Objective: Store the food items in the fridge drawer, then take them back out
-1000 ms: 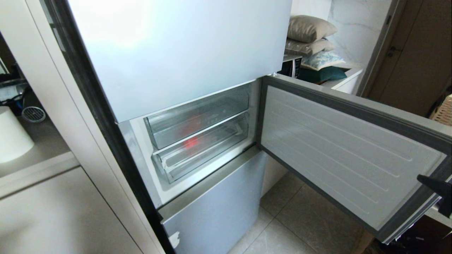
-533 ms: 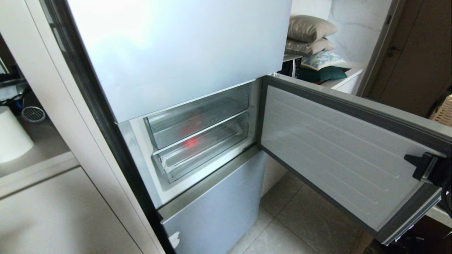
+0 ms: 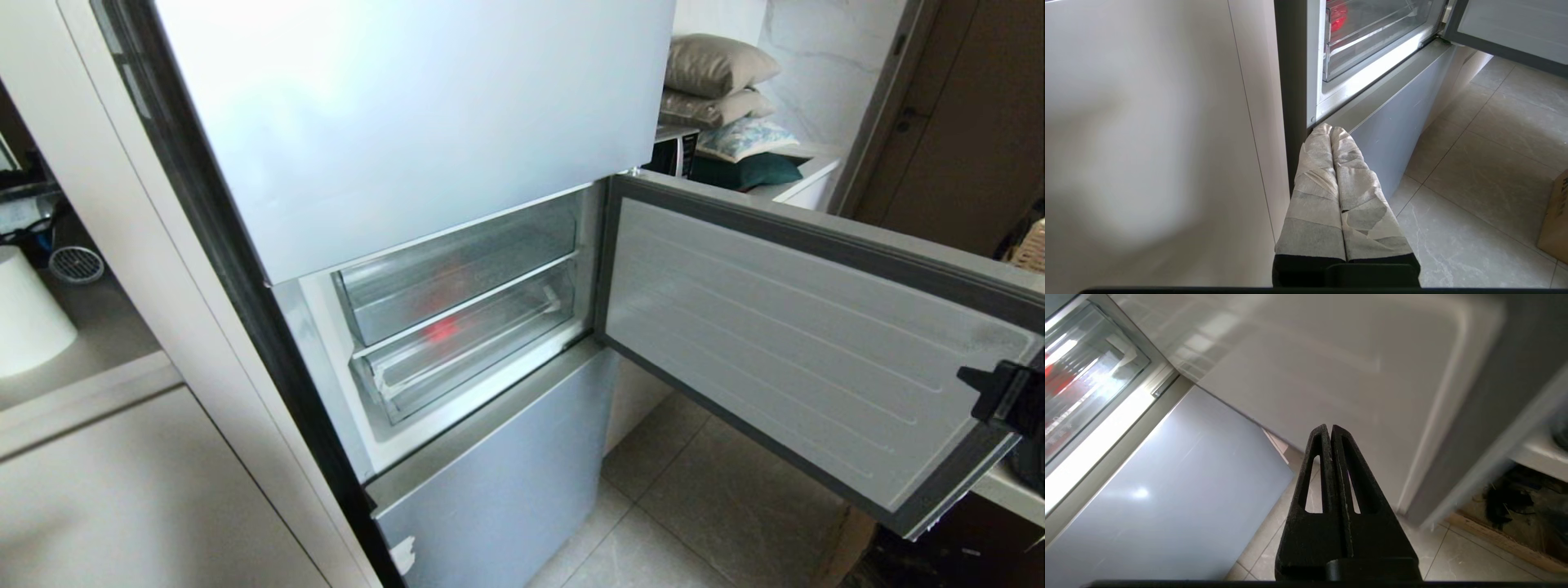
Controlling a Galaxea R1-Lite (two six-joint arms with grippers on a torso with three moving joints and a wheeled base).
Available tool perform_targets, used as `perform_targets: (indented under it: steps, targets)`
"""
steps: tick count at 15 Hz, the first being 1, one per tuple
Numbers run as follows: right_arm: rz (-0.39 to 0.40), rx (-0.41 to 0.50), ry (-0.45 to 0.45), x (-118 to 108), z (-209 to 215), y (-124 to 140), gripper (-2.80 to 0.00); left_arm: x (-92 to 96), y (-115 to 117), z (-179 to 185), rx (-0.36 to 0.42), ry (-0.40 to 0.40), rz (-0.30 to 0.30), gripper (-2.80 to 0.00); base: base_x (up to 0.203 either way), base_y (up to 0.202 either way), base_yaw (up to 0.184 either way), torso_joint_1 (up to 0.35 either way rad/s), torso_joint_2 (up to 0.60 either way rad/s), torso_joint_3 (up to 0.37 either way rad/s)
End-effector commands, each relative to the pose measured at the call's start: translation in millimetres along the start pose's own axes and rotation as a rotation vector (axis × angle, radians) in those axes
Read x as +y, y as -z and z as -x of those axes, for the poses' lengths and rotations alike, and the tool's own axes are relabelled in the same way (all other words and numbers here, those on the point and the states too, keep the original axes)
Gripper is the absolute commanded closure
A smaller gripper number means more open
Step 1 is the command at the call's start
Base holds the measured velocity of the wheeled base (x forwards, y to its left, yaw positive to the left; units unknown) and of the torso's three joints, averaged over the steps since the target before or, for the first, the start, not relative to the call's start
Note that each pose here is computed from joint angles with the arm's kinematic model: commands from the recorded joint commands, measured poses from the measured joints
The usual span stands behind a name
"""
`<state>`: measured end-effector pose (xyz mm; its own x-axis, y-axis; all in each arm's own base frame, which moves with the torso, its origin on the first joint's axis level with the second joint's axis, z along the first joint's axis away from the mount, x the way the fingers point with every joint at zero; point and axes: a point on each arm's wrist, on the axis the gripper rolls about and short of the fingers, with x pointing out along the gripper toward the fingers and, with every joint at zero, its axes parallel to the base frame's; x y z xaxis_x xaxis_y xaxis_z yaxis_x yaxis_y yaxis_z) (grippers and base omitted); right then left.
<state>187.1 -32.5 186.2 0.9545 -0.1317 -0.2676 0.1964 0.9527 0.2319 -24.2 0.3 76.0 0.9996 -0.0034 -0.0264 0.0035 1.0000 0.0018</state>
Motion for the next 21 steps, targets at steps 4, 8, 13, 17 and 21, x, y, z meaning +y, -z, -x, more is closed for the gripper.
perform_targets:
  steps: [4, 8, 13, 17, 21]
  targets:
    - [0.026, -0.133, -0.091, 5.0, 62.5, 9.5, 0.00, 0.0, 0.0, -0.1, 0.001, 0.000, 0.000, 0.00, 0.000, 0.000, 0.000, 0.000, 0.00, 0.000]
    - [0.144, -0.208, -0.178, -3.7, 123.9, 57.5, 0.00, 0.0, 0.0, 0.0, 0.000, 0.000, 0.000, 0.00, 0.000, 0.000, 0.000, 0.000, 0.00, 0.000]
    - [0.282, -0.121, -0.247, -20.8, 159.2, 129.9, 0.00, 0.0, 0.0, 0.0, 0.000, 0.000, 0.000, 0.00, 0.000, 0.000, 0.000, 0.000, 0.00, 0.000]
    - [0.425, -0.019, -0.085, -29.4, 155.2, 148.6, 0.00, 0.0, 0.0, 0.0, 0.000, 0.000, 0.000, 0.00, 0.000, 0.000, 0.000, 0.000, 0.00, 0.000]
    - [0.382, 0.020, -0.087, -30.6, 155.4, 152.6, 0.00, 0.0, 0.0, 0.0, 0.000, 0.000, 0.000, 0.00, 0.000, 0.000, 0.000, 0.000, 0.00, 0.000]
